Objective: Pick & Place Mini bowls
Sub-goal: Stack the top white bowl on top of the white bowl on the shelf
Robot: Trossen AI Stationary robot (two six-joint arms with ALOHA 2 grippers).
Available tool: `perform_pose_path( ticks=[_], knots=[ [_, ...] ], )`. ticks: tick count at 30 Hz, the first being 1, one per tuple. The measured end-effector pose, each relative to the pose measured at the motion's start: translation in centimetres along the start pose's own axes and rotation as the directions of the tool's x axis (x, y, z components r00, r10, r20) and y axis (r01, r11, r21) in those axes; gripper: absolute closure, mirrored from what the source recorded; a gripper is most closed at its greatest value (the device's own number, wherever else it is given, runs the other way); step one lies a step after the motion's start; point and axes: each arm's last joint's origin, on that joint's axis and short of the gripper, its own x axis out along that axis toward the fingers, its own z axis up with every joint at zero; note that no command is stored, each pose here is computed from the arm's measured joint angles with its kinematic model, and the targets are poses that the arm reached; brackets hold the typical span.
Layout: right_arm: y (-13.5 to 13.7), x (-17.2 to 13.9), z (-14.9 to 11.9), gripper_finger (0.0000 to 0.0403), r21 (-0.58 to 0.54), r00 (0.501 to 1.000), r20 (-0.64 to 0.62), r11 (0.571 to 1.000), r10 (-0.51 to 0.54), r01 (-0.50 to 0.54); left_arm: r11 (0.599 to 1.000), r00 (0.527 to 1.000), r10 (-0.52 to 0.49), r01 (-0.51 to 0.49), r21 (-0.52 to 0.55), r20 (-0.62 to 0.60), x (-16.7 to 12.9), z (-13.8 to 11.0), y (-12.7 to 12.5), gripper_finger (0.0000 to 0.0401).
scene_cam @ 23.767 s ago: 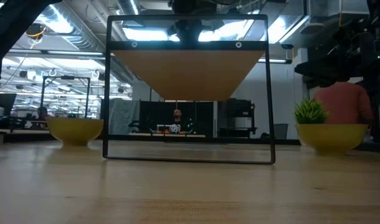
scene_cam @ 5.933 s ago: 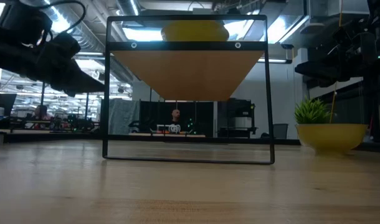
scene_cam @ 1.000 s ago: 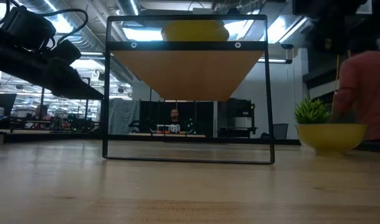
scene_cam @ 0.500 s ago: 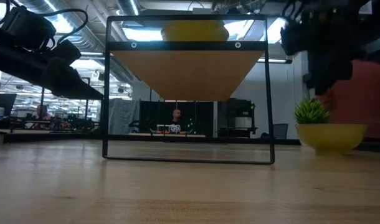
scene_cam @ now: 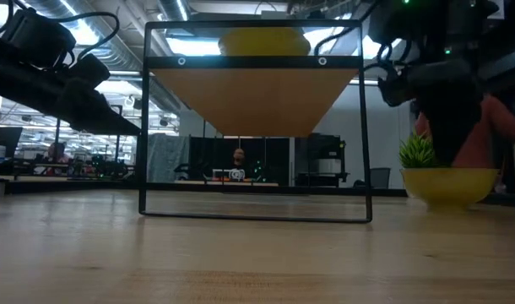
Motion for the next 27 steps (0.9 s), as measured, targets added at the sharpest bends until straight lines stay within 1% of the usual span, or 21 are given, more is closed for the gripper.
perform_pose_path(
  ticks=[5,11,20,27],
  knots=[
    [0.0,0.9,0.0,0.0226,-0.012,0.998,-0.026,0.998,-0.062,0.061,1.0,1.0,0.0,0.0,0.0,0.0,0.0,0.0,0.0,0.0358],
    [0.2,2.0,0.2,0.0226,-0.095,0.993,-0.059,0.991,-0.098,0.092,1.0,1.0,0.0,0.0,0.0,0.0,0.0,0.0,0.0,0.0358],
    [0.3,2.7,0.2,0.0226,-0.095,0.988,-0.087,0.988,-0.127,0.119,1.0,1.0,0.0,0.0,0.0,0.0,0.0,0.0,0.0,0.0358],
    [0.2,2.7,0.3,0.0226,-0.116,0.987,-0.065,0.983,-0.15,0.142,1.0,1.0,0.0,0.0,0.0,0.0,0.0,0.0,0.0,0.0358]
  ],
)
